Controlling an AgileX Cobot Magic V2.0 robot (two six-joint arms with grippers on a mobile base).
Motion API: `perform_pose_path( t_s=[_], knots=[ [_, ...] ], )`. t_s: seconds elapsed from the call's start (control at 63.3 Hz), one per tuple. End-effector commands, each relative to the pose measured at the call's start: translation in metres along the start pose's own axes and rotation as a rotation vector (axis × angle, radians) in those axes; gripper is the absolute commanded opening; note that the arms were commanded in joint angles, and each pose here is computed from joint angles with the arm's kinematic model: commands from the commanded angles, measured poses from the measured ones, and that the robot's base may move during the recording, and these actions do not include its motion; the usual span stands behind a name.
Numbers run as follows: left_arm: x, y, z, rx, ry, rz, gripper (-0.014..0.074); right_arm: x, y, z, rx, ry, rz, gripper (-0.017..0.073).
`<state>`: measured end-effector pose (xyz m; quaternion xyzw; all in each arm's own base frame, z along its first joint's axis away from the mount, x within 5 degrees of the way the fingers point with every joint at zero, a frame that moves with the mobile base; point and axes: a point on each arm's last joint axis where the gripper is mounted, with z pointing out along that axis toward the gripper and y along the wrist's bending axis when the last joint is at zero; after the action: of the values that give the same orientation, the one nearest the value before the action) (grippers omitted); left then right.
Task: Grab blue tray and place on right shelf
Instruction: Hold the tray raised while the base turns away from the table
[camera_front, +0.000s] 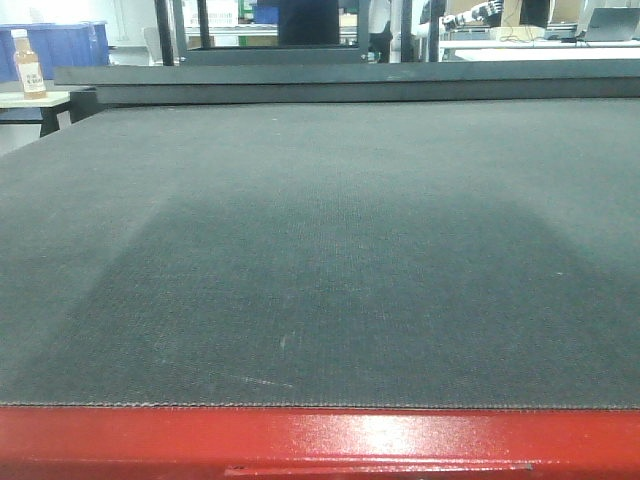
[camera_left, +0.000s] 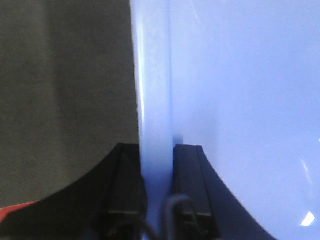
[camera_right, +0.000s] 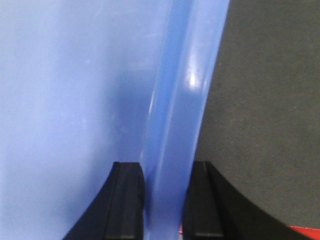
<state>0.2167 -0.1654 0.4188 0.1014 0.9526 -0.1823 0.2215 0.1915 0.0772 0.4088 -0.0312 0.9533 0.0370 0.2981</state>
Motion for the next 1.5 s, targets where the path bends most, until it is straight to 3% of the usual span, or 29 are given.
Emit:
perform_pose_path(
  t_s=[0.0, 1.485],
  knots=[
    [0.0113, -0.0106, -0.024, 0.104, 0.047, 0.006, -0.0048, -0.0031, -0.0029, -0.0166, -0.013, -0.062, -0.026, 0.0023],
    [0.0112, -0.0127, -0.0242, 0.127, 0.047, 0.0, -0.0048, -0.0035, -0.0026, -0.016, -0.013, -0.062, -0.027, 0.0023]
  ],
)
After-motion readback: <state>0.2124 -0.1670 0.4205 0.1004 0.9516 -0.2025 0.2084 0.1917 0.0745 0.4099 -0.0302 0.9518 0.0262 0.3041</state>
